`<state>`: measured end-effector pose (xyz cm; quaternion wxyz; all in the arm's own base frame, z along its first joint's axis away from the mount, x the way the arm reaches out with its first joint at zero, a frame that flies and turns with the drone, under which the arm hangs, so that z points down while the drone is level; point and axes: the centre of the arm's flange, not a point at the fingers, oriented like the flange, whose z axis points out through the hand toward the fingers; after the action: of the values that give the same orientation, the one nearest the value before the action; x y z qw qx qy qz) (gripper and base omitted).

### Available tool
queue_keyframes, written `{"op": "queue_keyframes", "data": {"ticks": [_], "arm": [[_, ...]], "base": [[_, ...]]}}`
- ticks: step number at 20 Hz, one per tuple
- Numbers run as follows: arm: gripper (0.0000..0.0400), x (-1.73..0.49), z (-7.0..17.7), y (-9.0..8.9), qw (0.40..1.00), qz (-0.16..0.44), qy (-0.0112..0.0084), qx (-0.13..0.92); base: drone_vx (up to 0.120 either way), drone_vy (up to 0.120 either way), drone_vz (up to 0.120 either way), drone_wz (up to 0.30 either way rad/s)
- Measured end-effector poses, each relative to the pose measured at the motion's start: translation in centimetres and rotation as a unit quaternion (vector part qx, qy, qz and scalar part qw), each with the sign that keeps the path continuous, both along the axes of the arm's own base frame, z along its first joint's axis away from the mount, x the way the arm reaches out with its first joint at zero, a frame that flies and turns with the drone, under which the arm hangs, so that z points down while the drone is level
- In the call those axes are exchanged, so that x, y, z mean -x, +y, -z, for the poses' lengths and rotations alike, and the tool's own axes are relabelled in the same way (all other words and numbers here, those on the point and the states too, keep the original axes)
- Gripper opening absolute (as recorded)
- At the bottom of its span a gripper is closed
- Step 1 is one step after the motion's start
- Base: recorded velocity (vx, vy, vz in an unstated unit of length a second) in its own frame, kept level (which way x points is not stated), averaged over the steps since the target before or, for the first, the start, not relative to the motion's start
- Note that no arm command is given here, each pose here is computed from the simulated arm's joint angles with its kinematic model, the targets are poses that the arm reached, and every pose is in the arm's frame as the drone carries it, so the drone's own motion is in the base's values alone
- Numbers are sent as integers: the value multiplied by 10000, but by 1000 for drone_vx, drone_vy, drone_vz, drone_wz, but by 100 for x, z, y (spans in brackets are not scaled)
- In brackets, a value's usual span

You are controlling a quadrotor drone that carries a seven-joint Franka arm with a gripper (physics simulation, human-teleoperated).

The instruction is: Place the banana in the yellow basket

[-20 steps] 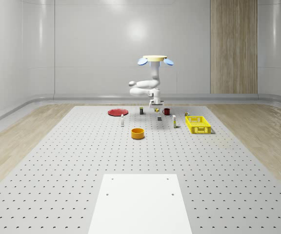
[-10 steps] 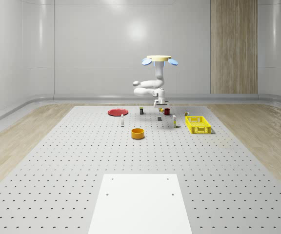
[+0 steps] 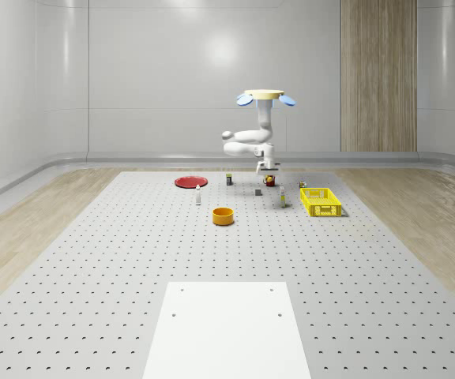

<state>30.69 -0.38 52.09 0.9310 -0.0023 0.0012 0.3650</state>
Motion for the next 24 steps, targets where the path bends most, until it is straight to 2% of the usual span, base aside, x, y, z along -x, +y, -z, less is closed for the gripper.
{"op": "queue_keyframes", "data": {"ticks": [24], "arm": [[193,0,0,0,10000,-1,0,0]], "base": [[0,120,0,0]]}}
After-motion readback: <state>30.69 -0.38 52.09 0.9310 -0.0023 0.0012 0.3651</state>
